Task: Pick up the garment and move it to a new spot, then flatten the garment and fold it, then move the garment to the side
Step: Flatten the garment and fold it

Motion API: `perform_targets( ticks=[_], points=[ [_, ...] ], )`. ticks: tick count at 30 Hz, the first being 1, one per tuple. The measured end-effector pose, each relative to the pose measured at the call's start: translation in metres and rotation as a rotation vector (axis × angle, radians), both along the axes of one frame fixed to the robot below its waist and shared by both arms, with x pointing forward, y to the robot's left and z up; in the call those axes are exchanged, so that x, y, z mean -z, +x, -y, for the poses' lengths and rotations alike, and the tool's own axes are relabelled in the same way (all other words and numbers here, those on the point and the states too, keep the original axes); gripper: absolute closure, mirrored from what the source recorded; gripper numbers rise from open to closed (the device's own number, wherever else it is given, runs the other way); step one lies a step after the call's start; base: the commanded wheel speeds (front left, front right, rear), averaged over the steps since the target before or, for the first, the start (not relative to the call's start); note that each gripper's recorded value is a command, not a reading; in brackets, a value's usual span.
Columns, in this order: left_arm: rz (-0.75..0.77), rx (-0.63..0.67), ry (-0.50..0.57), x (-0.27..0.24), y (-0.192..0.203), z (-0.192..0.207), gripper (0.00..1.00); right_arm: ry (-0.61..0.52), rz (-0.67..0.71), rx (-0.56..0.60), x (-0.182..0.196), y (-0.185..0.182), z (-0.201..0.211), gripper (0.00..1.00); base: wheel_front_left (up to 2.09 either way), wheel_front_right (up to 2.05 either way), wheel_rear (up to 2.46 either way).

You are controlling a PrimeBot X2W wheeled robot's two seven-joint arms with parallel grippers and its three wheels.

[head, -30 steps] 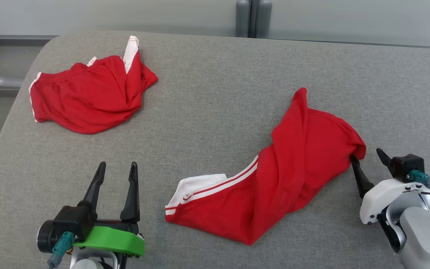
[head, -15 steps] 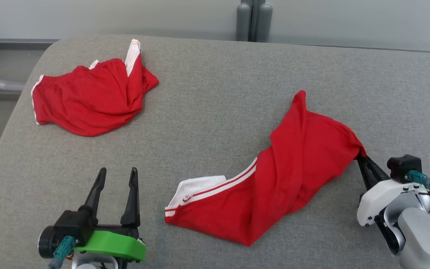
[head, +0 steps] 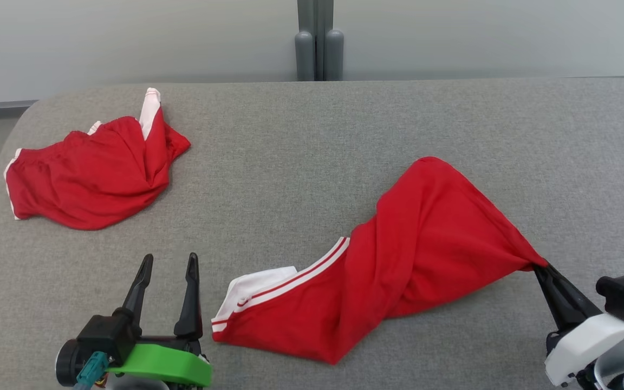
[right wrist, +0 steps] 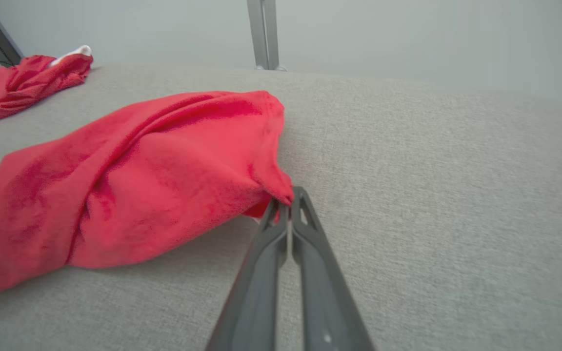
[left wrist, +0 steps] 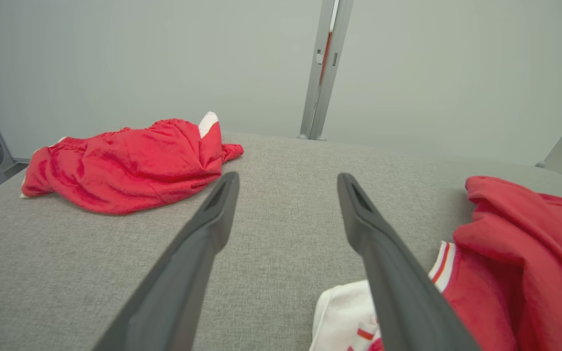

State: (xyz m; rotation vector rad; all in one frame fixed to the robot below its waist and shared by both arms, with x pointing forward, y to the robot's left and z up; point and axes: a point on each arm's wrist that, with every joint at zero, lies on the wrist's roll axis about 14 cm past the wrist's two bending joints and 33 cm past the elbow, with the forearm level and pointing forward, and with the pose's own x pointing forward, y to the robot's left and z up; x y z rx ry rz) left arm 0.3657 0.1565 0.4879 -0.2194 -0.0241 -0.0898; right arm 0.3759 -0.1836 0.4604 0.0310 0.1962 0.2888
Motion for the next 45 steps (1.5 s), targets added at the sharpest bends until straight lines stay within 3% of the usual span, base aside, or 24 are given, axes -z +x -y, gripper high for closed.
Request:
perform_targets(
  ticks=[13, 25, 26, 27, 33, 45],
  points=[
    [-0.02, 0.007, -0.004, 0.007, 0.006, 0.002, 0.0, 0.073, -0.259, 0.105, 0.003, -0.062, 0.017, 1.0, 0.0, 0.0, 0.0],
    [-0.012, -0.003, 0.008, 0.005, 0.004, -0.003, 0.0, 0.07, -0.176, 0.141, 0.0, -0.025, 0.026, 1.0, 0.0, 0.0, 0.0],
    [-0.012, -0.005, 0.01, 0.004, 0.003, -0.003, 0.0, 0.069, -0.172, 0.15, 0.002, -0.021, 0.028, 0.46, 0.0, 0.0, 0.0],
    [-0.011, -0.005, 0.011, 0.004, 0.002, -0.004, 0.0, 0.053, -0.177, 0.151, 0.006, -0.019, 0.029, 0.0, 0.0, 0.0, 0.0],
    [0.001, -0.021, 0.013, 0.0, -0.002, -0.01, 0.0, 0.08, -0.101, 0.138, 0.0, -0.01, 0.019, 0.0, 0.0, 0.0, 0.0],
    [0.051, 0.046, 0.045, -0.015, 0.012, 0.009, 0.0, 0.229, 0.238, 0.164, -0.058, -0.012, -0.002, 0.0, 0.0, 0.0, 0.0]
  ],
)
